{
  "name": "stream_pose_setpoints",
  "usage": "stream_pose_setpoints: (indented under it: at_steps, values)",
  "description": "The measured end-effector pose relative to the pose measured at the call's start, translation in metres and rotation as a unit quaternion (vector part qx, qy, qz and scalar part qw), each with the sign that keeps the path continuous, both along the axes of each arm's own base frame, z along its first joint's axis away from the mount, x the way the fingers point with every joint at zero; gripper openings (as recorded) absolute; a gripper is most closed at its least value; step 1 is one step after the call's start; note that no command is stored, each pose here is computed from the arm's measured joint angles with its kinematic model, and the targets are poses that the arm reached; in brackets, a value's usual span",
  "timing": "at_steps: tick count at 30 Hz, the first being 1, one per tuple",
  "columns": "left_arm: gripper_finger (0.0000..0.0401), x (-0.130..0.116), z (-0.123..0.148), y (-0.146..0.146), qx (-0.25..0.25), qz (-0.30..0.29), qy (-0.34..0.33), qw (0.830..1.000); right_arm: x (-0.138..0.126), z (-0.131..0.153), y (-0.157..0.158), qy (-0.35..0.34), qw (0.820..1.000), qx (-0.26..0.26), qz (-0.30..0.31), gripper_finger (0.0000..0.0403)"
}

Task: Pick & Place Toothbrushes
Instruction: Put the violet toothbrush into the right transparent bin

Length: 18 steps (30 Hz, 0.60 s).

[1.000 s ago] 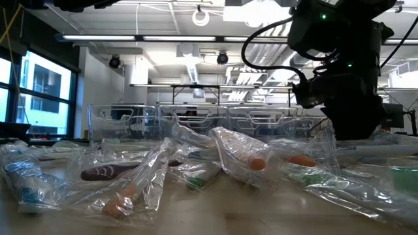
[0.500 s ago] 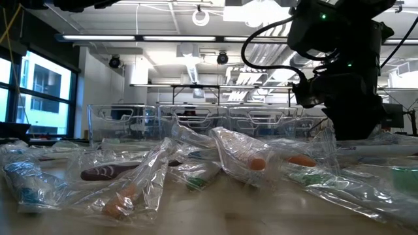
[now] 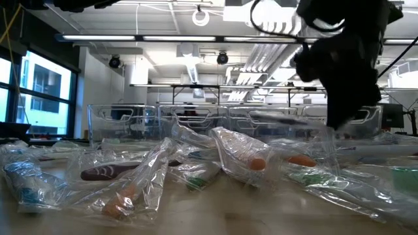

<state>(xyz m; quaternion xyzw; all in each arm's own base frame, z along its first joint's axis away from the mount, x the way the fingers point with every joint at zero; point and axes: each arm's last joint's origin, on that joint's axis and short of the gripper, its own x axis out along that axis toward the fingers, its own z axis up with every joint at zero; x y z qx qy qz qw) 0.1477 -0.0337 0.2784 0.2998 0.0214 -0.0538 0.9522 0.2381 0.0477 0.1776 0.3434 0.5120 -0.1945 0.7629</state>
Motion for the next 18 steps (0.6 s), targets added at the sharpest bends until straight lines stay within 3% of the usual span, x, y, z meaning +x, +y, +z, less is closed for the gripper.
stream_pose_setpoints:
  at_steps: [10,18]
  values:
    - [0.0166,0.000,0.000,0.000,0.001,0.000,0.000,1.000,-0.023,0.053,-0.008,-0.133,0.990,-0.025,-0.027,0.0012]
    - [0.0166,0.000,0.000,0.000,0.001,0.000,0.000,1.000,-0.042,0.089,-0.013,-0.247,0.967,-0.059,-0.026,0.0012]
